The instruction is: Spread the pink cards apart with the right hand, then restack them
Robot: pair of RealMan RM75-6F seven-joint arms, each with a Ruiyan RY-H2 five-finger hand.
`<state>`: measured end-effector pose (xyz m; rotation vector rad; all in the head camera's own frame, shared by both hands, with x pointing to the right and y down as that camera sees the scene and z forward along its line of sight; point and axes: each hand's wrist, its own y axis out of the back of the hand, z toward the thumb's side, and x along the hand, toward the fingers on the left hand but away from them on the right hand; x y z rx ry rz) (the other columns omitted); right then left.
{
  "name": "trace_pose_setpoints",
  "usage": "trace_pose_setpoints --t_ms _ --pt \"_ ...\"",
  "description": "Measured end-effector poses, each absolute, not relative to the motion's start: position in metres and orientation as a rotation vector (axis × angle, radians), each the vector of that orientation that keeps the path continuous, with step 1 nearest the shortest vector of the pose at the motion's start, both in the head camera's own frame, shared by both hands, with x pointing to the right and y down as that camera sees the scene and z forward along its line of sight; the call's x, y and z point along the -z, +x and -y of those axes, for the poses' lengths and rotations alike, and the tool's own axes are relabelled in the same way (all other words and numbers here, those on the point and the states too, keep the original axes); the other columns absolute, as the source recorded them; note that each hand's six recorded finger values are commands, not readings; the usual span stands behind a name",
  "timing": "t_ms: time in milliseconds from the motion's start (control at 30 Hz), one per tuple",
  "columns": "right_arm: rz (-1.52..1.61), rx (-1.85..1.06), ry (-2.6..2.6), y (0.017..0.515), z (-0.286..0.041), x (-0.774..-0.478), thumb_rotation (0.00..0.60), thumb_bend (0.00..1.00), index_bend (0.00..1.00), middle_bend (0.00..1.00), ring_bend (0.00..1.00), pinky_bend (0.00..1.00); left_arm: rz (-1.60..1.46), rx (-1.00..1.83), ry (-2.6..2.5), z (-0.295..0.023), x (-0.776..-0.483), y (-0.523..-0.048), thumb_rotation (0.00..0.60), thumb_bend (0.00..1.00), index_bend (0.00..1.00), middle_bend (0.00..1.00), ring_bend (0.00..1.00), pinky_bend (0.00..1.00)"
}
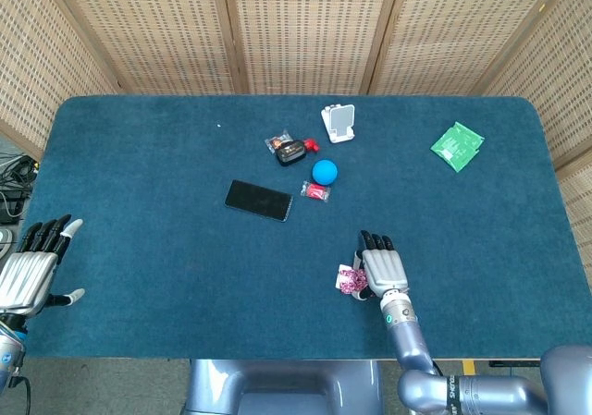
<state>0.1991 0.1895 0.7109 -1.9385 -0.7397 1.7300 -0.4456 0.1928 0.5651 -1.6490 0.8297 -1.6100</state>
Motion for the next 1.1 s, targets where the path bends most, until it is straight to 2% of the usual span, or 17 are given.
trace_pose_setpoints --t_ms 100,367,467,1100 --pt "0.739 -1.728 -1.939 0.1986 -0.1898 -0.7110 0.600 0.34 0.57 0.07 0.00 0.10 -0.830 1.610 -1.649 -0.1924 -0.5651 -0.4458 0.600 0.00 0.00 0.00 0.00 0.00" --pt "0.736 -1.727 -1.949 0.1989 -0.1910 -0.7110 0.600 0.30 0.47 0.05 0.00 0.10 -0.834 1.609 -1.651 -0.1923 -0.5644 -0.4462 0.600 0.00 0.00 0.00 0.00 0.00" --pt "0.735 -1.723 -1.956 0.1983 -0.1917 -0.7108 0.600 0.27 0.46 0.05 0.00 0.10 -0.836 1.607 -1.651 -0.1925 -0.5638 -0.4463 0.600 0.00 0.00 0.00 0.00 0.00" --pt "0.745 -1.717 -1.967 0.1960 -0.1936 -0.7126 0.600 0.27 0.41 0.04 0.00 0.10 -0.841 1.604 -1.650 -0.1925 -0.5629 -0.4469 0.600 0.00 0.00 0.00 0.00 0.00"
